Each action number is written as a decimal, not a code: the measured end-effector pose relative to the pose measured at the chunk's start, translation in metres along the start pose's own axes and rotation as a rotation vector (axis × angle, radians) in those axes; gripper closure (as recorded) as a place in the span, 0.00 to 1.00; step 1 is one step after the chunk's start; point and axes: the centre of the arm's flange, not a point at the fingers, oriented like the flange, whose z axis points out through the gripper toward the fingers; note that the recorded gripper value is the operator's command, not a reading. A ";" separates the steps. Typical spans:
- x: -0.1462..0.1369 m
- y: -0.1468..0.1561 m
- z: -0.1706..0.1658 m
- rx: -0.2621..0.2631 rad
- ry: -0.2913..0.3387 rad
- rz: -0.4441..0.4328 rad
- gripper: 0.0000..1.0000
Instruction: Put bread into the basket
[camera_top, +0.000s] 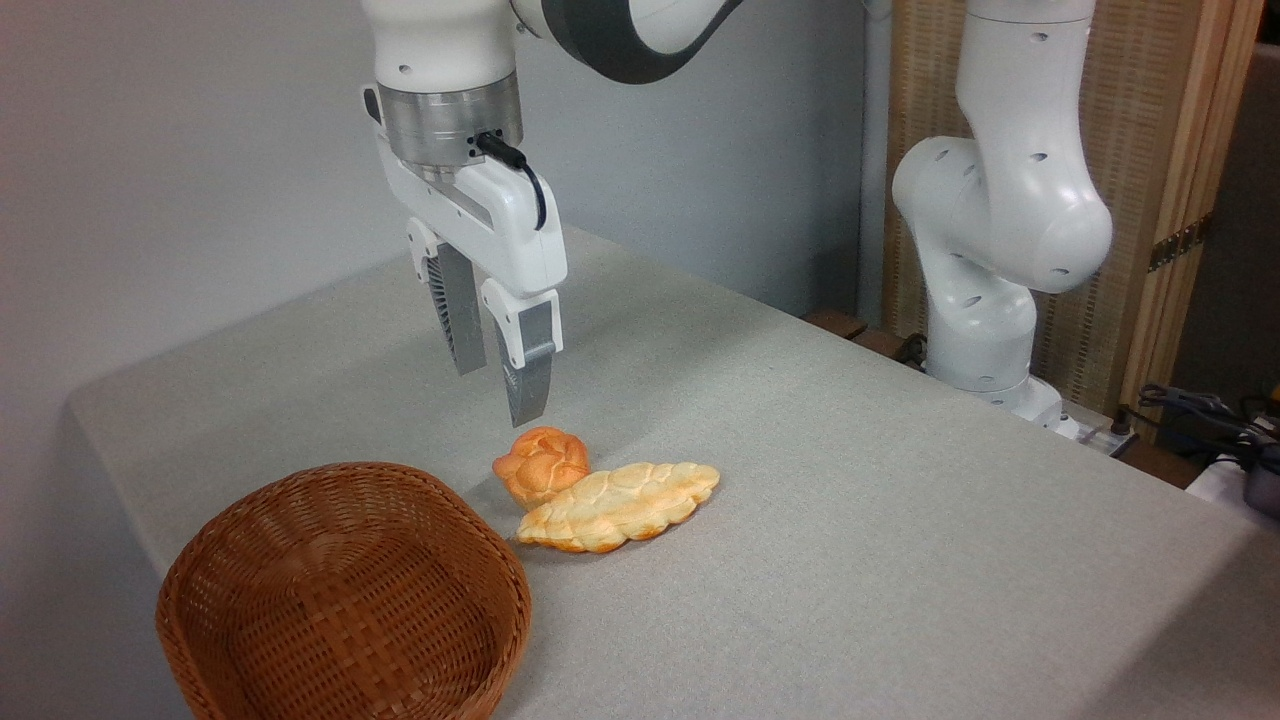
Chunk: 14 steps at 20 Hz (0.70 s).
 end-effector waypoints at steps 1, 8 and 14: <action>0.000 0.000 0.000 0.000 0.000 0.000 0.00; -0.001 0.000 -0.003 0.003 0.004 -0.001 0.00; -0.001 0.000 -0.003 0.003 0.004 -0.001 0.00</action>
